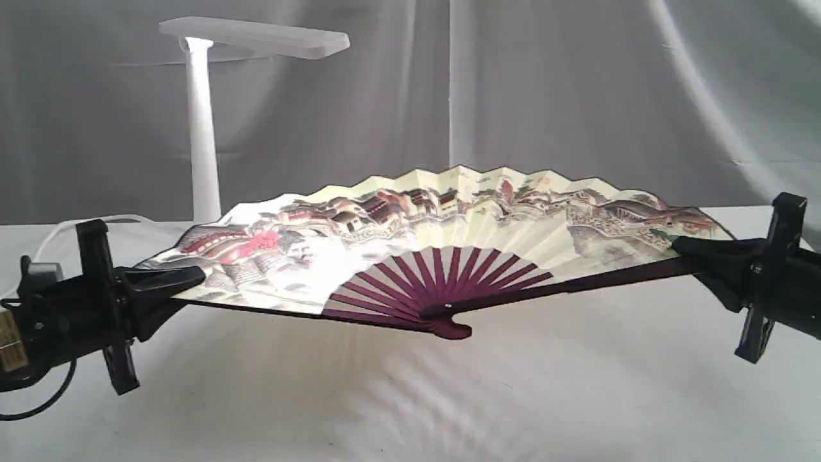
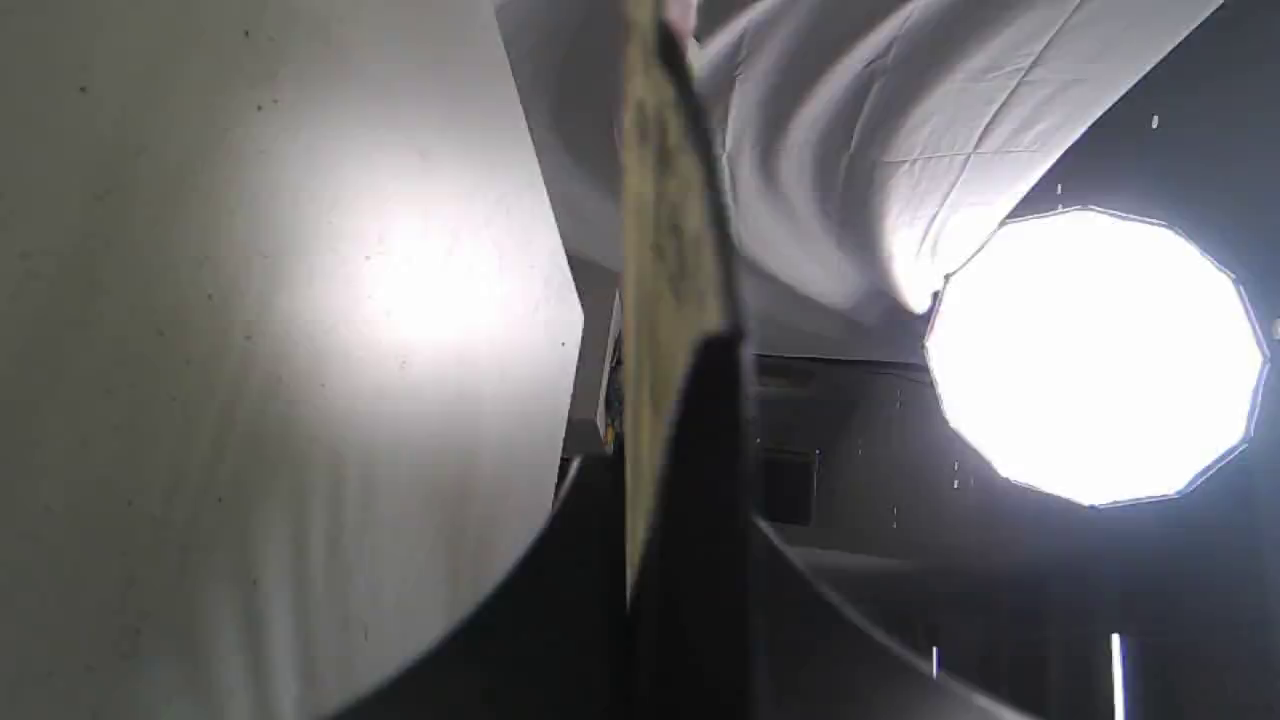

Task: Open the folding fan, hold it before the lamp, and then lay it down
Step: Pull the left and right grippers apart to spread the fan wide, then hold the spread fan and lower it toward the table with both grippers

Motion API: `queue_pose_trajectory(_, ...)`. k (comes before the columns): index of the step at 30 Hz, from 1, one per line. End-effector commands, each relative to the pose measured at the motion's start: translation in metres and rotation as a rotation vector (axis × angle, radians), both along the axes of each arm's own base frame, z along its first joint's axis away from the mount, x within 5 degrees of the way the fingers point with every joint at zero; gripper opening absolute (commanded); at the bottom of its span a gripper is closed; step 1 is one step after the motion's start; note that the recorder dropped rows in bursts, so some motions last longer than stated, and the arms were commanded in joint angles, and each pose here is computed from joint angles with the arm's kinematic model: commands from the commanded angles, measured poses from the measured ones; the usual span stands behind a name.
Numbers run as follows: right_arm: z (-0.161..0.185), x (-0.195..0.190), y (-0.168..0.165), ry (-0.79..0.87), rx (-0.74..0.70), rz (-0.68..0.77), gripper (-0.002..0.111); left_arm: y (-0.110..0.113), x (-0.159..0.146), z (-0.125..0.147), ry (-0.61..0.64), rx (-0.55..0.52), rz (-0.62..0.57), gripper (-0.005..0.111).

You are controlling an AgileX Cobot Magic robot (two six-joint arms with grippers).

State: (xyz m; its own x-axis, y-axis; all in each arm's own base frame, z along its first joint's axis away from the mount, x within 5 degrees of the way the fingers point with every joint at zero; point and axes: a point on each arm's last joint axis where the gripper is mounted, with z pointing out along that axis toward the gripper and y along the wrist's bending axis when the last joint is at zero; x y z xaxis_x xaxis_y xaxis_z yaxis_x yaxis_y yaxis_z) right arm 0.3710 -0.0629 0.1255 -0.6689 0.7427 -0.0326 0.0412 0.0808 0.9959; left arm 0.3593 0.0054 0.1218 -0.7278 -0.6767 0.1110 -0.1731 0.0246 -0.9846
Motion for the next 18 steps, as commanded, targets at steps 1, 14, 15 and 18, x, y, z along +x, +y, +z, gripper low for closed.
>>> queue_pose_trajectory(1,0.000,0.003,-0.019,0.005,-0.014,-0.129,0.000,0.022,-0.003,0.014,-0.009,-0.029,0.116,0.000)
queue_pose_trajectory(14,0.003,0.006,-0.024,0.022,0.070,-0.208,0.000,0.021,-0.016,0.039,-0.059,-0.025,0.136,0.000)
queue_pose_trajectory(15,0.003,0.007,-0.025,0.032,0.091,-0.217,0.000,0.021,-0.016,0.043,-0.068,-0.027,0.143,0.000)
queue_pose_trajectory(18,0.005,0.007,-0.026,0.036,0.112,-0.233,0.000,0.022,-0.016,0.051,-0.092,-0.034,0.164,0.000)
